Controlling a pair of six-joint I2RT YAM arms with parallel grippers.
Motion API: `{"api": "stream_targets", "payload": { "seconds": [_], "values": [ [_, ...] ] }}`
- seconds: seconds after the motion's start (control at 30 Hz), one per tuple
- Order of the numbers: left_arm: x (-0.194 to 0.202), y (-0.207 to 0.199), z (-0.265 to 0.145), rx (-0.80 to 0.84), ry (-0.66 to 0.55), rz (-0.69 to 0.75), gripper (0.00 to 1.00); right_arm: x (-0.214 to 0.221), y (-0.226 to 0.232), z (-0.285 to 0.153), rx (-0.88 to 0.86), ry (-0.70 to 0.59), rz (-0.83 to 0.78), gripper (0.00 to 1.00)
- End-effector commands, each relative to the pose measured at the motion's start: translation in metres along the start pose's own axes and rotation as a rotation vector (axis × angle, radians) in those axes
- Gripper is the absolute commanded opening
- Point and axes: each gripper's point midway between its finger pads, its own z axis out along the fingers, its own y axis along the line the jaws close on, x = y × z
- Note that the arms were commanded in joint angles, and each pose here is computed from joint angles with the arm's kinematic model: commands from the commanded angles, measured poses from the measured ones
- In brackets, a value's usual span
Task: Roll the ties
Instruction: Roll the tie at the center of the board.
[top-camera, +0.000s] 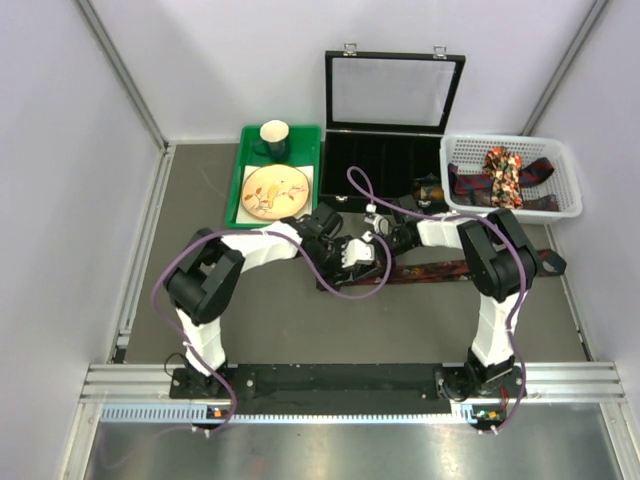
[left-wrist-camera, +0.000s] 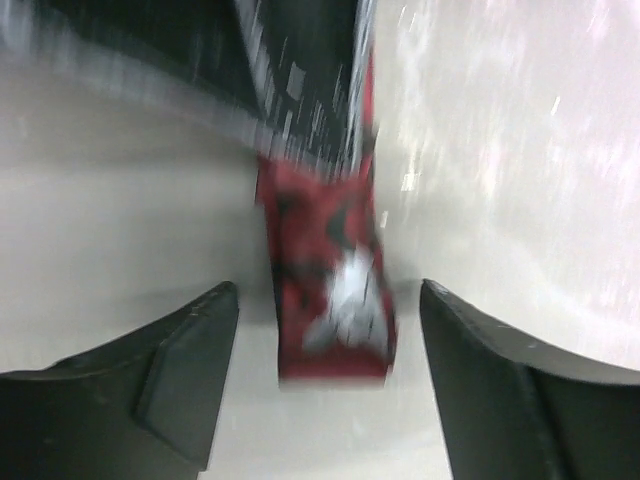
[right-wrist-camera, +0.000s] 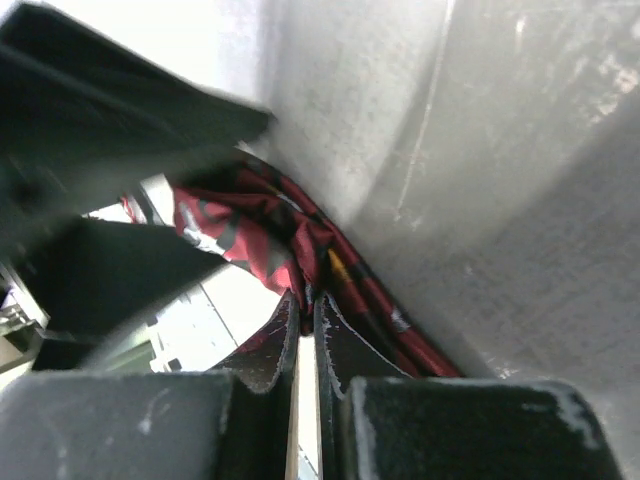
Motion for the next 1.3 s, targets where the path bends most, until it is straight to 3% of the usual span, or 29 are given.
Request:
{"api": "stream_targets", "payload": {
  "seconds": [0.0, 0.4, 0.53, 0.63, 0.7, 0.97, 1.27],
  "values": [
    [0.014, 0.007, -0.029, -0.063, -0.013, -0.018, 0.80, 0.001, -0.021, 0.006, 0.083, 0.008, -0.010, 0.00],
    [-0.008, 0.002, -0.022, 0.017, -0.115, -0.013, 0.76, 0.006, -0.037, 0.007, 0.158, 0.029, -0.008, 0.00],
    [-0.021, 0.007, -0.022, 0.013, -0.147, -0.034, 0.61, 0.008, -0.039, 0.008, 0.164, 0.040, -0.003, 0.00],
    [-0.032, 0.012, -0.024, 0.010, -0.164, -0.047, 0.44, 0.010, -0.041, 0.009, 0.167, 0.046, 0.003, 0.00],
    [-0.042, 0.009, -0.025, 0.025, -0.176, -0.043, 0.40, 0.009, -0.041, 0.009, 0.168, 0.044, 0.002, 0.00],
    [-0.071, 0.002, -0.003, 0.051, -0.203, -0.031, 0.39, 0.009, -0.041, 0.010, 0.157, 0.051, 0.010, 0.00],
    [-0.029, 0.003, 0.025, 0.052, -0.022, -0.041, 0.43, 0.010, -0.037, 0.009, 0.138, 0.049, 0.012, 0.00]
  ]
}}
